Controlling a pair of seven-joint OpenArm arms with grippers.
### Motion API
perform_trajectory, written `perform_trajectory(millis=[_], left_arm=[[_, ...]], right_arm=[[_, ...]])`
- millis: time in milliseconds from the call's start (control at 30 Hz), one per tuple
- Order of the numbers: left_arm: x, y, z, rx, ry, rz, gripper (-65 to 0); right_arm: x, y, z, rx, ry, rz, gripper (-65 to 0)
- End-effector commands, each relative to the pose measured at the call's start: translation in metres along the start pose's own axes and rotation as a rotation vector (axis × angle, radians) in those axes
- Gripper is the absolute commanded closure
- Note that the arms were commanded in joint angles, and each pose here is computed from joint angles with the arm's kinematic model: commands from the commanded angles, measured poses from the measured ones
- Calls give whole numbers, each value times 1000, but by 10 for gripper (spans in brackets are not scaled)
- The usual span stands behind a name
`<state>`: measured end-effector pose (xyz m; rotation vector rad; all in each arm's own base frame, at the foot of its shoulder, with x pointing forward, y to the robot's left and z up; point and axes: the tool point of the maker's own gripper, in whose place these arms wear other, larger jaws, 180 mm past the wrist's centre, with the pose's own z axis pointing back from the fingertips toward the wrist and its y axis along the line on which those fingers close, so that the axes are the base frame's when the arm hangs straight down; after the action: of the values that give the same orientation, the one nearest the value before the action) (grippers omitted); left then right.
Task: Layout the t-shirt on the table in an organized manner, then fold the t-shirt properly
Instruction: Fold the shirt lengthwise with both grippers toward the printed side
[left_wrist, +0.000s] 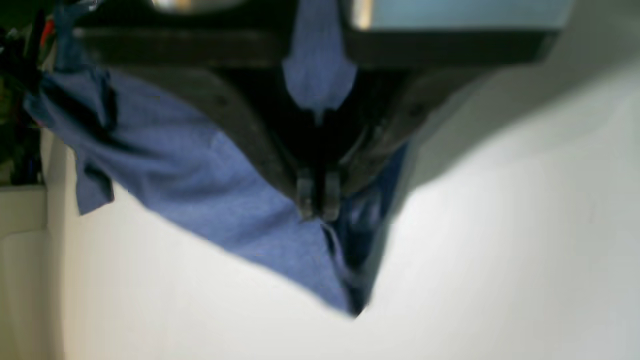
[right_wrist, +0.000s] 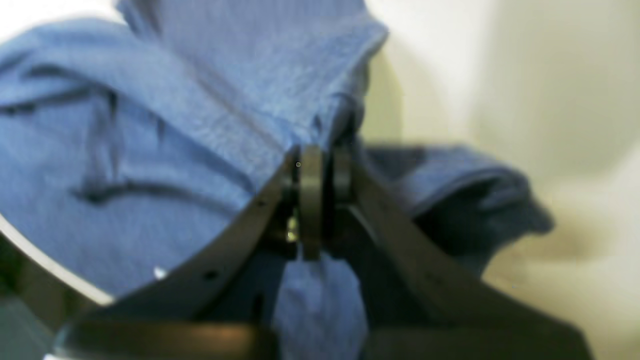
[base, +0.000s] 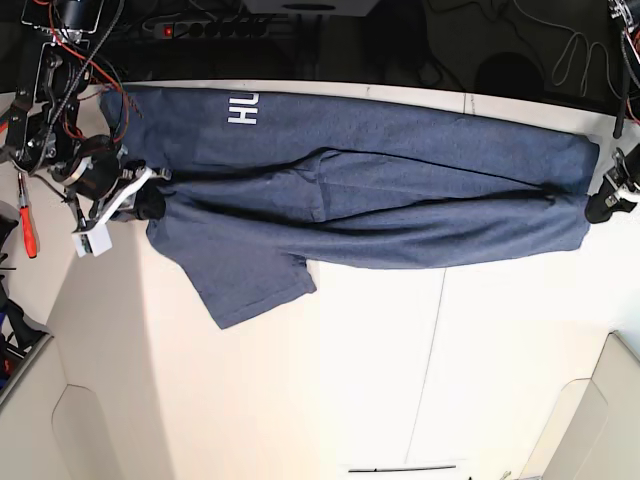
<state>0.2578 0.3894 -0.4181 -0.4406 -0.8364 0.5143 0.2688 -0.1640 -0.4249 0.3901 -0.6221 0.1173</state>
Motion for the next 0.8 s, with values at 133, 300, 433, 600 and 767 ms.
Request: perform_trajectory(millis=[133, 300, 433, 600, 767], left_arm=[[12, 3, 13, -10, -41, -1, 0], [21, 0, 13, -19, -69, 1, 0], [43, 1, 22, -16, -151, -1, 0], [64, 11, 40, 12, -230, 9, 0], [59, 14, 41, 19, -205, 14, 0]], right_arm=[[-25, 0, 7, 2, 26, -14, 0], [-27, -2, 9, -3, 13, -21, 0], [-12, -12, 14, -28, -41, -33, 0], [6, -31, 24, -72, -99, -60, 0], [2, -31, 28, -50, -95, -106, 0]])
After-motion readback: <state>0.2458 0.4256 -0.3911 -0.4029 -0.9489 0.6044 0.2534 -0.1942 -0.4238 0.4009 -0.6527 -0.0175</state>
